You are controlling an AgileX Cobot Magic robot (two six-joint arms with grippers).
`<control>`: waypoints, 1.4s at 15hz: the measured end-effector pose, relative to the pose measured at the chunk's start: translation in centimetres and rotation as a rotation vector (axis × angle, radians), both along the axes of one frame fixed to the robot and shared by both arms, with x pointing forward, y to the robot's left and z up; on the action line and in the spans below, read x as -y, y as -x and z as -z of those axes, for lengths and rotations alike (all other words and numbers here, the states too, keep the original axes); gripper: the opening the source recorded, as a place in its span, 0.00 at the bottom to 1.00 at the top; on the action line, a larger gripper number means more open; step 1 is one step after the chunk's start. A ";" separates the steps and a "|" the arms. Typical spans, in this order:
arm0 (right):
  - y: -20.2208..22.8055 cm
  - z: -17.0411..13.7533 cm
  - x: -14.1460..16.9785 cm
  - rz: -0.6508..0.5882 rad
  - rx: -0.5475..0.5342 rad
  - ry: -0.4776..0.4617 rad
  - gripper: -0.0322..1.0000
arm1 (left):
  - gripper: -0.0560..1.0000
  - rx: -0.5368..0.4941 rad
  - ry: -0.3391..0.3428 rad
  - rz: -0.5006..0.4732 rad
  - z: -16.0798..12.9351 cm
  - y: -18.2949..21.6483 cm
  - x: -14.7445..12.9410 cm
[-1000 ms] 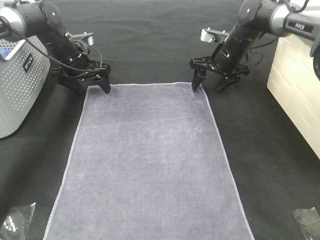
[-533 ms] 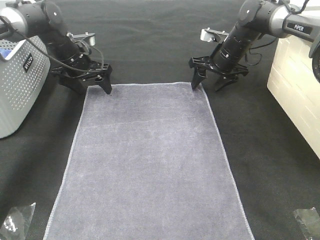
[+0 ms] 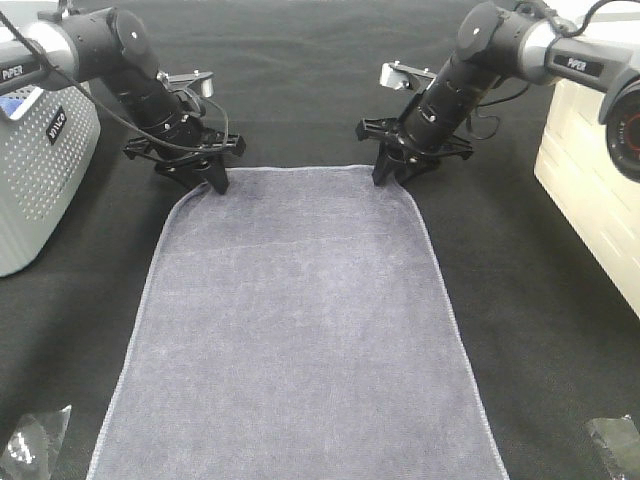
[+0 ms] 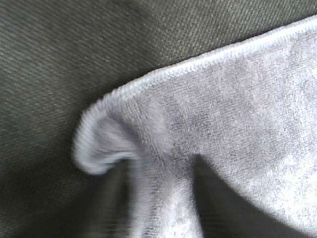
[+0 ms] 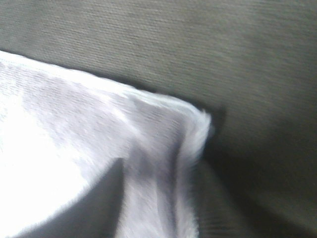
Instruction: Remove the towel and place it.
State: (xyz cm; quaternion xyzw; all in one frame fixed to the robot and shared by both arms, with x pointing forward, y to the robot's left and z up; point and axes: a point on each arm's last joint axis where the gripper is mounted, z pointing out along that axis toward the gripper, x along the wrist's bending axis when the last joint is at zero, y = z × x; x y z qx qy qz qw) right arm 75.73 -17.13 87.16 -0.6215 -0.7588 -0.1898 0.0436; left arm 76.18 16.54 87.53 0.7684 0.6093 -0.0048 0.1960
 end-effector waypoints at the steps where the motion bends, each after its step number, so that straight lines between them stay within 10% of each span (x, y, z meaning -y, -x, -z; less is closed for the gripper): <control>1: -0.1 0.0 0.0 -0.002 0.009 0.010 0.26 | 0.31 -0.002 0.000 -0.001 0.2 0.0 0.0; 4: -0.2 0.1 0.2 -0.011 0.028 0.047 0.05 | 0.11 0.008 -0.022 0.007 0.2 -0.1 -0.2; 11: -0.8 0.0 0.3 0.005 0.091 0.052 0.05 | 0.07 0.063 -0.044 0.068 0.2 -0.3 -0.1; 21: -3.4 -3.7 0.7 0.019 0.374 0.113 0.05 | 0.07 0.424 -0.059 0.045 -1.5 -3.4 0.2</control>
